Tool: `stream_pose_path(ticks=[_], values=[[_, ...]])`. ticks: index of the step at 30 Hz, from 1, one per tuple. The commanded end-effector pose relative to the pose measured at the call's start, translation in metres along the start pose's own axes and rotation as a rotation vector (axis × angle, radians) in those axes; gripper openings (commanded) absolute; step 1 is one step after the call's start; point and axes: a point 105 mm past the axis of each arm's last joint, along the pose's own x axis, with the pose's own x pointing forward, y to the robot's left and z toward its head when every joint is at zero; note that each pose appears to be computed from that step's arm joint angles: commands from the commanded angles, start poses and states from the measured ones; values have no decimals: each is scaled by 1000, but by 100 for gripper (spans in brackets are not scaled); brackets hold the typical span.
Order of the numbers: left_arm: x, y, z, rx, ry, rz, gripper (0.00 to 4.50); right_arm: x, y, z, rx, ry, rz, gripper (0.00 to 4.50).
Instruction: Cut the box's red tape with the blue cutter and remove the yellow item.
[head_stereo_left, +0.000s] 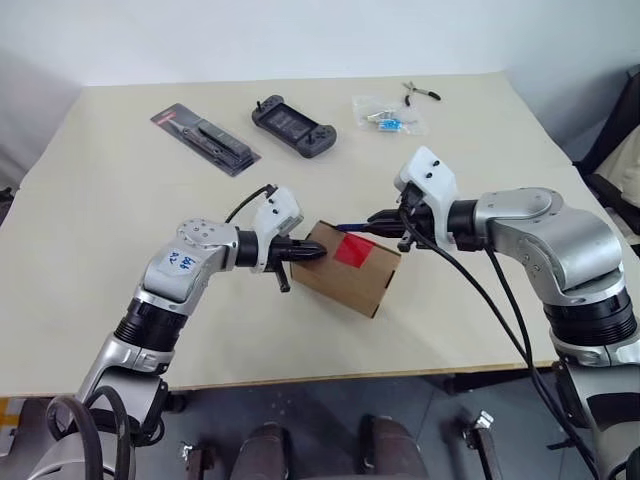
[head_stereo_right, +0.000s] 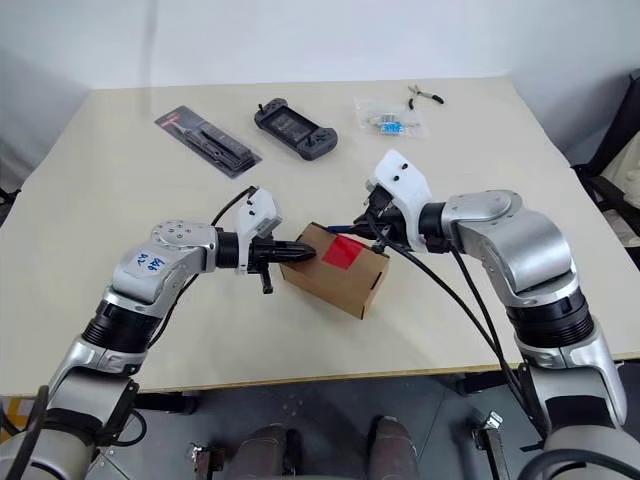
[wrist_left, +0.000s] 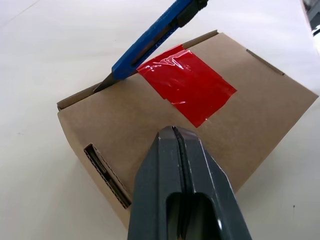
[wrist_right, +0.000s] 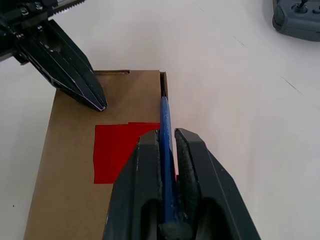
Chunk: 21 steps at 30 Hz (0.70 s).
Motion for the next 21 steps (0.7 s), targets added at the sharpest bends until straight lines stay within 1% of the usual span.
stream_pose_path(ticks=[1,3,7,11,21], values=[[-5,9,-36,-18,174,73,0,-14,-5,5,-33,-7,-40,16],[-4,9,-36,-1,192,75,0,-17,-4,3,-37,7,-38,16],[-3,8,-43,8,268,71,0,-24,-4,5,-45,20,-40,16],[0,9,-44,11,276,74,0,-30,-4,3,-48,41,-42,16],[1,4,-51,16,333,46,0,-46,-4,-14,-25,114,-47,16]])
